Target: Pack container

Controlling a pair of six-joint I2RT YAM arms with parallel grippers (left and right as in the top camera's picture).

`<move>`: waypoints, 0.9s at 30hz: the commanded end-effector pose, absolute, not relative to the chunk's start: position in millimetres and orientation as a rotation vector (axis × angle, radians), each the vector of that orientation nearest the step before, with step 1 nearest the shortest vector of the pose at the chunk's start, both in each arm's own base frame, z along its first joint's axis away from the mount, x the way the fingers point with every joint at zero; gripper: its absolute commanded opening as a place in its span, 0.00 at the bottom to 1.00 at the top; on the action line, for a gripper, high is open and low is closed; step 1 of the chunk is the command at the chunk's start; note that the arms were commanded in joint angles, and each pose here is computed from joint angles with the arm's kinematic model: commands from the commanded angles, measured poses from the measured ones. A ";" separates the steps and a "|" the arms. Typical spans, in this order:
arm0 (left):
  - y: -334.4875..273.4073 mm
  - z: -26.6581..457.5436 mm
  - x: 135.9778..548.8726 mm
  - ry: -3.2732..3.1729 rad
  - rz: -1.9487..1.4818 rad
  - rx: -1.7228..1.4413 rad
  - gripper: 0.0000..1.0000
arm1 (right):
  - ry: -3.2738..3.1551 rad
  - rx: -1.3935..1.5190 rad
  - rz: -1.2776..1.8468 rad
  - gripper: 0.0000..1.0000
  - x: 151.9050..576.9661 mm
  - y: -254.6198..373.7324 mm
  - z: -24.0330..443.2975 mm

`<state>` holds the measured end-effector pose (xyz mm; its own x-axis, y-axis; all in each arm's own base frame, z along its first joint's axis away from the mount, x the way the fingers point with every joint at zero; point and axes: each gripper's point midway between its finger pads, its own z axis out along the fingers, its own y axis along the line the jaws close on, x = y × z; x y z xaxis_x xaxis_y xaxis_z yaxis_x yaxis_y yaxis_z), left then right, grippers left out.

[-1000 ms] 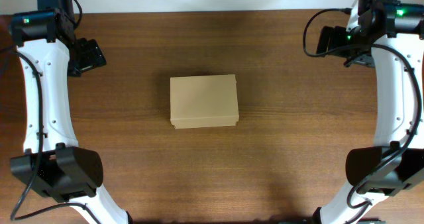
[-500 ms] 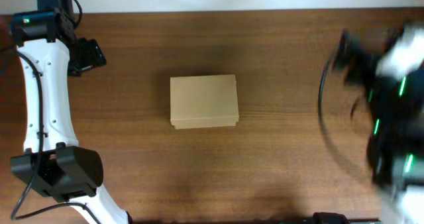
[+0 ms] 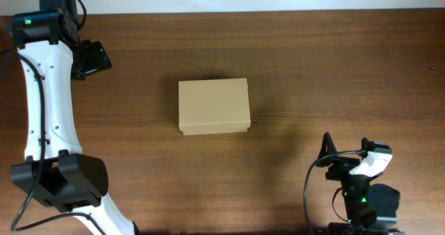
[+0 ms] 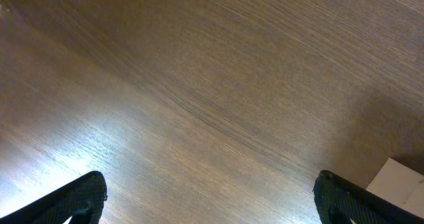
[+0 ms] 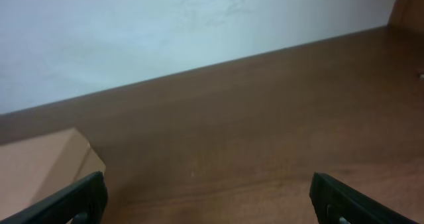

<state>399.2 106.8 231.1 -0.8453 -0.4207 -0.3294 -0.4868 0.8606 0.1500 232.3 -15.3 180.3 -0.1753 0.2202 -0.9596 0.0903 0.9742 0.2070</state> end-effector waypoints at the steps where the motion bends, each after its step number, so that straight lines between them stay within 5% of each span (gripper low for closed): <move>1: 108.1 236.2 398.5 2.732 0.336 -0.694 1.00 | 1.736 0.222 0.130 0.99 231.8 -13.5 167.5; 27: 108.1 236.2 398.6 2.731 0.336 -0.694 1.00 | 1.791 0.147 0.205 0.99 233.8 7.7 142.7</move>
